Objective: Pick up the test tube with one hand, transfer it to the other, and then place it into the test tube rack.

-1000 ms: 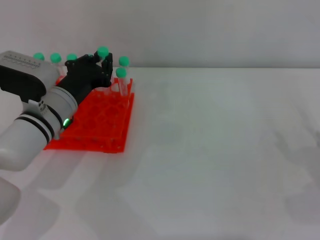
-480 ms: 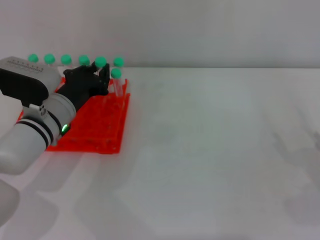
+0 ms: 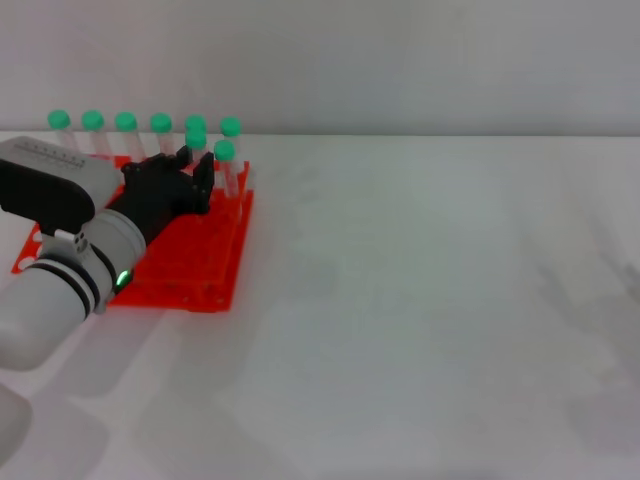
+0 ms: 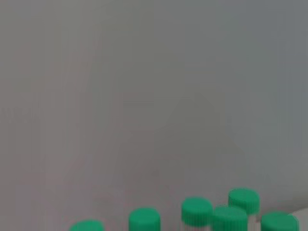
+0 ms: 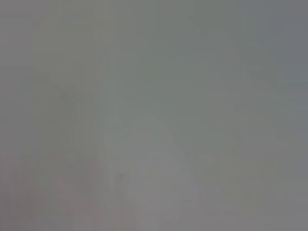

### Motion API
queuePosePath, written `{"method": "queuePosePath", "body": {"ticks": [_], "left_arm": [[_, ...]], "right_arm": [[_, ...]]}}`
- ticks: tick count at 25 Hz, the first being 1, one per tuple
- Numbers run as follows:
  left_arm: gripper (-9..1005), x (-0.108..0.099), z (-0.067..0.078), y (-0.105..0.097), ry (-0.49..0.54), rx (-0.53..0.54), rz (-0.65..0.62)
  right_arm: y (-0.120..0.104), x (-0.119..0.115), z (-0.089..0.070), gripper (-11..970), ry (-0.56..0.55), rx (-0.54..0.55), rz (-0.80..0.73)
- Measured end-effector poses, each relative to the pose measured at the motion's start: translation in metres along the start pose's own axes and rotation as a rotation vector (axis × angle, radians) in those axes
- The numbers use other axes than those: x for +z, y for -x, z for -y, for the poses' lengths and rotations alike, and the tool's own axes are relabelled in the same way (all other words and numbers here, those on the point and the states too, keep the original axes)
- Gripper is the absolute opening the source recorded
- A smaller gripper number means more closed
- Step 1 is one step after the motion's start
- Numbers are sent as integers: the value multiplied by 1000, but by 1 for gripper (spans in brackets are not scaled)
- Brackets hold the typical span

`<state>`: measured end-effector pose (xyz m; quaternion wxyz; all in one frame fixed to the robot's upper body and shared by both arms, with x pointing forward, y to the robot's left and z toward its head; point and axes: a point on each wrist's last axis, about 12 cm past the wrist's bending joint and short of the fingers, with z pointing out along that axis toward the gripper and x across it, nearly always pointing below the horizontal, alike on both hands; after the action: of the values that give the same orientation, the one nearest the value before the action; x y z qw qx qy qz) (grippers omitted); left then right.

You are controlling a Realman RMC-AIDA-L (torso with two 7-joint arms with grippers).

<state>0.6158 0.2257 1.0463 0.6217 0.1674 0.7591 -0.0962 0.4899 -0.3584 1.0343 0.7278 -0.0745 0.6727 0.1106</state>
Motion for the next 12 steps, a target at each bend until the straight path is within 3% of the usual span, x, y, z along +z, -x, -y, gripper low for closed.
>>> {"method": "queuePosePath", "body": {"ticks": [5,9,12], "left_arm": [[313,-8,-1,-4,3,-6,24],[479,-19,-3,-9,6,-18,58],[584,-54,-11,-31,37,-66,112]], "right_arm": [[0,-2,0,834,1,1,3],[0,-3,-1,834,8,0,3],[0,-3,-1,834,9,-3,2]]}}
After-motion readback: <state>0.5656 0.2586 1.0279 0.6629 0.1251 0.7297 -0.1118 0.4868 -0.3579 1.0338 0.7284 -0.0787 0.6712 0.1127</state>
